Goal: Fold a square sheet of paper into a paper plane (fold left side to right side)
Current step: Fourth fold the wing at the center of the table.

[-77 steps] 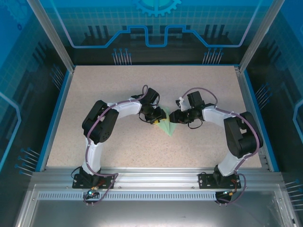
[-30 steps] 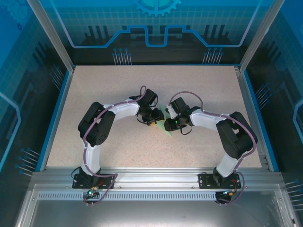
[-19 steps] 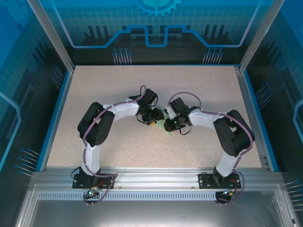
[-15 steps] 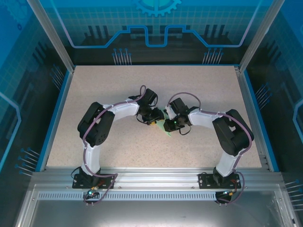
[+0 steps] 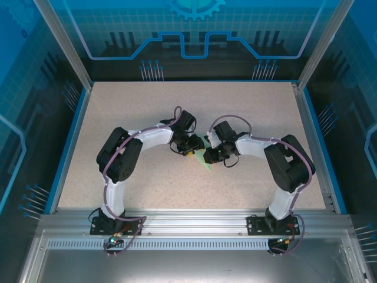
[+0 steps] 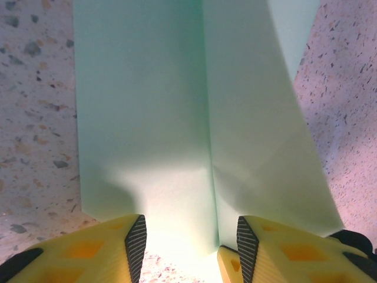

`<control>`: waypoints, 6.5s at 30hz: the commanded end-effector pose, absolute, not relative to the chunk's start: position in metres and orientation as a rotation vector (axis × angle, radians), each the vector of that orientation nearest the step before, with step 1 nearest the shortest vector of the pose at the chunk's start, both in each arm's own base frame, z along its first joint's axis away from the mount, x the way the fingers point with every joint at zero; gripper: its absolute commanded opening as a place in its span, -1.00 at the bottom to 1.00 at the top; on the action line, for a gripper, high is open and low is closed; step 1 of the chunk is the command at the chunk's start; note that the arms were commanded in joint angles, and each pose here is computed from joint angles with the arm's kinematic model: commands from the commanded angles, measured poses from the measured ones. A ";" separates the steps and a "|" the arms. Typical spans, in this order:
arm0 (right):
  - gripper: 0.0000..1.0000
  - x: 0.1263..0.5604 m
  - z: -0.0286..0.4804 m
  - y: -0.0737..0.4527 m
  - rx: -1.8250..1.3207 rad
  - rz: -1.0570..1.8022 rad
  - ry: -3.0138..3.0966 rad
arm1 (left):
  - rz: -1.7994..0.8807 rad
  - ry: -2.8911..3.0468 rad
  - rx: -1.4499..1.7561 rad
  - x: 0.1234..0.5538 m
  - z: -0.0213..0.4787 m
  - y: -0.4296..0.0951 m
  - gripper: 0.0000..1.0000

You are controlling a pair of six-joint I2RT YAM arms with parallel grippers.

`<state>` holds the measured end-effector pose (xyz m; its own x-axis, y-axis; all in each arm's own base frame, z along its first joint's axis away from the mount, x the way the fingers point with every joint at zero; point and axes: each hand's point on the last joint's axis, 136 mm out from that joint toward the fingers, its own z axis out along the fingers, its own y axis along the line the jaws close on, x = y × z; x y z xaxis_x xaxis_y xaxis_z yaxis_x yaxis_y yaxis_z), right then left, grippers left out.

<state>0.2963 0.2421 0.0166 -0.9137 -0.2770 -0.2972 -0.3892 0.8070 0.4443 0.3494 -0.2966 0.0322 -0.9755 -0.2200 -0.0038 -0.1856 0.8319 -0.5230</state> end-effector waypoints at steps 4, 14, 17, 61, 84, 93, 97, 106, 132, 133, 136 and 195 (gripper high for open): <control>-0.77 0.302 0.014 0.245 -0.501 0.840 2.768 | -0.858 2.962 -0.295 0.349 0.032 -0.301 0.02; -0.76 0.302 0.006 0.240 -0.454 0.901 2.788 | -0.855 2.981 -0.295 0.352 0.024 -0.305 0.03; -0.77 0.302 0.005 0.240 -0.450 0.913 2.794 | -0.850 2.987 -0.298 0.353 0.022 -0.306 0.04; -0.48 0.316 0.040 0.239 -0.372 1.160 2.655 | -0.673 3.087 -0.375 0.340 -0.009 -0.286 0.03; -0.34 0.350 0.074 0.215 -0.164 1.300 2.556 | -0.669 3.085 -0.376 0.340 -0.009 -0.286 0.03; -0.36 0.359 0.066 0.224 -0.123 1.353 2.578 | -0.671 3.086 -0.375 0.341 -0.009 -0.286 0.01; -0.36 0.357 0.061 0.223 -0.124 1.347 2.591 | -0.670 3.090 -0.372 0.341 -0.010 -0.287 0.00; -0.32 0.360 0.060 0.228 -0.116 1.386 2.591 | -0.667 3.101 -0.362 0.341 -0.012 -0.290 0.00; -0.36 0.365 0.050 0.247 -0.124 1.397 2.635 | -0.665 3.107 -0.359 0.340 -0.014 -0.291 0.00; -0.38 0.365 0.049 0.247 -0.127 1.396 2.640 | -0.666 3.106 -0.360 0.340 -0.014 -0.291 0.00; -0.43 0.364 0.046 0.246 -0.134 1.377 2.654 | -0.666 3.106 -0.358 0.340 -0.014 -0.291 0.00; -0.90 0.369 0.033 0.210 -0.089 1.178 2.727 | -0.659 3.109 -0.362 0.337 -0.015 -0.289 0.01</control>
<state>0.3657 0.2176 0.0304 -0.9850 0.0106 -0.1722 -0.1213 0.6674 0.7348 0.3538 -0.3001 0.0201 -0.9738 -0.2199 0.0573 -0.2200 0.8494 -0.4798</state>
